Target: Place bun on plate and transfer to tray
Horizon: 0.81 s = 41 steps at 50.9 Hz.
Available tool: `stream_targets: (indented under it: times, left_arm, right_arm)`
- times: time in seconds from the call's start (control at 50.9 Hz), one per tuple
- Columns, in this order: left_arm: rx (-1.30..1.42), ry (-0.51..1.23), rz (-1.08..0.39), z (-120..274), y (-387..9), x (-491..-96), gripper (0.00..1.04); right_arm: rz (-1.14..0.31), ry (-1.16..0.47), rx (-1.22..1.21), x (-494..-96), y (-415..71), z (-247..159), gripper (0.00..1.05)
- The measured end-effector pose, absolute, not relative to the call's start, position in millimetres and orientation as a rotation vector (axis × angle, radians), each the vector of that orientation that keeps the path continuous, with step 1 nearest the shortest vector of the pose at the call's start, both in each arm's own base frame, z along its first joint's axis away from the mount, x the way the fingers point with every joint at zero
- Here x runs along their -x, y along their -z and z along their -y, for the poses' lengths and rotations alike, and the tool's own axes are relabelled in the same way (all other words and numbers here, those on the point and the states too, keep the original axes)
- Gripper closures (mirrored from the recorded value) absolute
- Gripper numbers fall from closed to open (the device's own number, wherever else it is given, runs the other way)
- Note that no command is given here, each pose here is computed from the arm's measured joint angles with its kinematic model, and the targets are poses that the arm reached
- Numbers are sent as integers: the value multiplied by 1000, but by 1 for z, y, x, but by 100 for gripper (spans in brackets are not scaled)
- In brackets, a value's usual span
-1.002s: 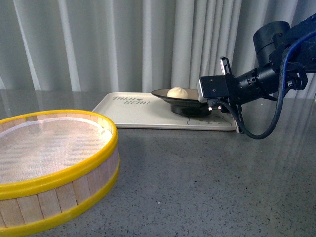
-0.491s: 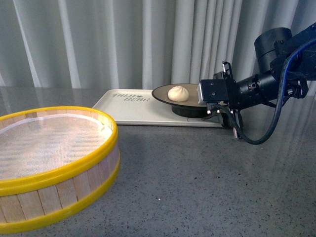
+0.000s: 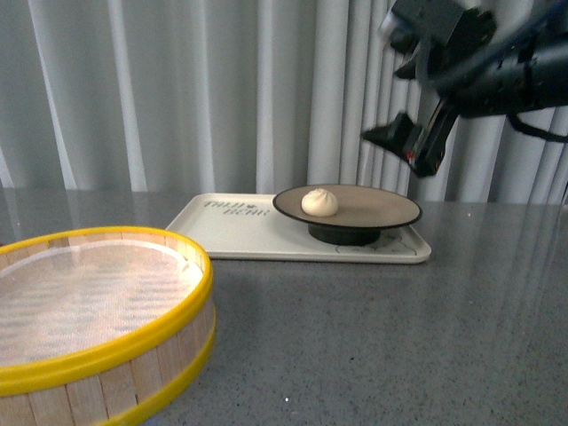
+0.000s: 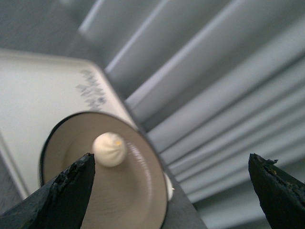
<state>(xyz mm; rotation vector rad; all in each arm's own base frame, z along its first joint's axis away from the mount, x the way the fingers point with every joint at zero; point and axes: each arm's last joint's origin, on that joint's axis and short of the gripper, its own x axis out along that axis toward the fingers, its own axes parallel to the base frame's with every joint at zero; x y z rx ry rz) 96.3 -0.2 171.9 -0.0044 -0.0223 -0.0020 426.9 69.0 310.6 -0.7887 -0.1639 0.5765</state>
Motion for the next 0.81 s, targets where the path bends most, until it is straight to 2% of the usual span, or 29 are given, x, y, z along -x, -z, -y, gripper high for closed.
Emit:
stream_targets:
  times: [0.059, 0.138, 0.196, 0.275, 0.413, 0.707, 0.805]
  left_arm:
    - [5, 2, 22, 0, -172, -96, 7]
    - [5, 2, 22, 0, -172, -96, 7]
    - [5, 2, 22, 0, -172, -96, 7]
    - [4, 0, 22, 0, -172, -96, 7]
    - [5, -1, 22, 0, -172, -96, 7]
    - [4, 2, 22, 0, -172, -96, 7]
    - [4, 2, 22, 0, -172, -96, 7]
  right_arm:
    - [188, -500, 590, -412, -336, -64, 9]
    - [169, -445, 468, -404, -347, -62, 12]
    - [95, -206, 303, -396, -337, -57, 22]
    - [40, -49, 157, -380, -312, -50, 34]
    - [7, -8, 60, -343, -276, -38, 55]
    - [4, -8, 17, -274, -234, -20, 102]
    - [-9, 0, 15, -248, -216, -15, 103]
